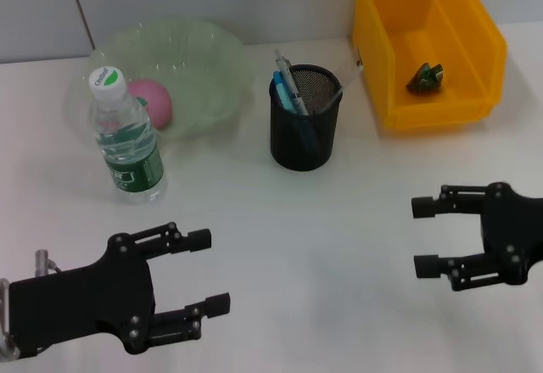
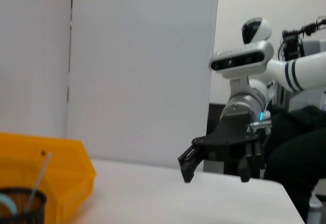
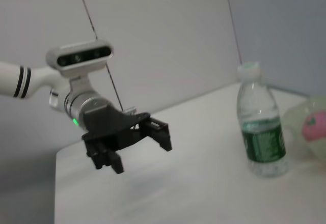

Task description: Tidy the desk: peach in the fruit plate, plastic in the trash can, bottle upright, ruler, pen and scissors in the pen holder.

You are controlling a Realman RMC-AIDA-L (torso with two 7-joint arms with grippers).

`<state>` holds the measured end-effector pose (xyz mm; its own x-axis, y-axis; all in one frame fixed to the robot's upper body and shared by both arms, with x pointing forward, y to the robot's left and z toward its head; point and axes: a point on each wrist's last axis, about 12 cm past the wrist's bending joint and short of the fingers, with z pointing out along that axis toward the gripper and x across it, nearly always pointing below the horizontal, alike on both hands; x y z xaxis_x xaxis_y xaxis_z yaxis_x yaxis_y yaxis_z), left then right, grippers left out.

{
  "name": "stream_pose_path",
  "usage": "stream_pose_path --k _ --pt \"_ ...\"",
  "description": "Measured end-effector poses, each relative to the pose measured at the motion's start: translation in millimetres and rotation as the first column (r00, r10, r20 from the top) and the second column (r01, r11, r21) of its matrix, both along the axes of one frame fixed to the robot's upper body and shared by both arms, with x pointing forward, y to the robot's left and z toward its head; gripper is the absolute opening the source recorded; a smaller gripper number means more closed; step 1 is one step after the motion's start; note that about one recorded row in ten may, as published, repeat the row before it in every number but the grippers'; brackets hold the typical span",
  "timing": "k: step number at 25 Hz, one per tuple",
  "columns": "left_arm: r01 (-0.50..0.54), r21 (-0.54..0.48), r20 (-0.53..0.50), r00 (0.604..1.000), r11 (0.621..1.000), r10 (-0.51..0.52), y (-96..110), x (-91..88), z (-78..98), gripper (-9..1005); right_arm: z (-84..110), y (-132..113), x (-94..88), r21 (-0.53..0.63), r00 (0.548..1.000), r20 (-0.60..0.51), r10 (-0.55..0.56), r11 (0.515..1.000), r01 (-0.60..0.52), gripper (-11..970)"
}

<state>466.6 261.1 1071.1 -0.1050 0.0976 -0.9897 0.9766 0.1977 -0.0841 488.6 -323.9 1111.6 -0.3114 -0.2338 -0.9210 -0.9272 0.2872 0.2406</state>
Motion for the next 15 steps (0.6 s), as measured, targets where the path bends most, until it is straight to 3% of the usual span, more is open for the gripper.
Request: stream_pose_path --k 15 --pt "0.000 0.036 -0.066 0.998 0.999 0.002 5 10.1 0.0 744 -8.3 20 9.4 -0.028 1.000 0.007 0.007 1.000 -0.007 831"
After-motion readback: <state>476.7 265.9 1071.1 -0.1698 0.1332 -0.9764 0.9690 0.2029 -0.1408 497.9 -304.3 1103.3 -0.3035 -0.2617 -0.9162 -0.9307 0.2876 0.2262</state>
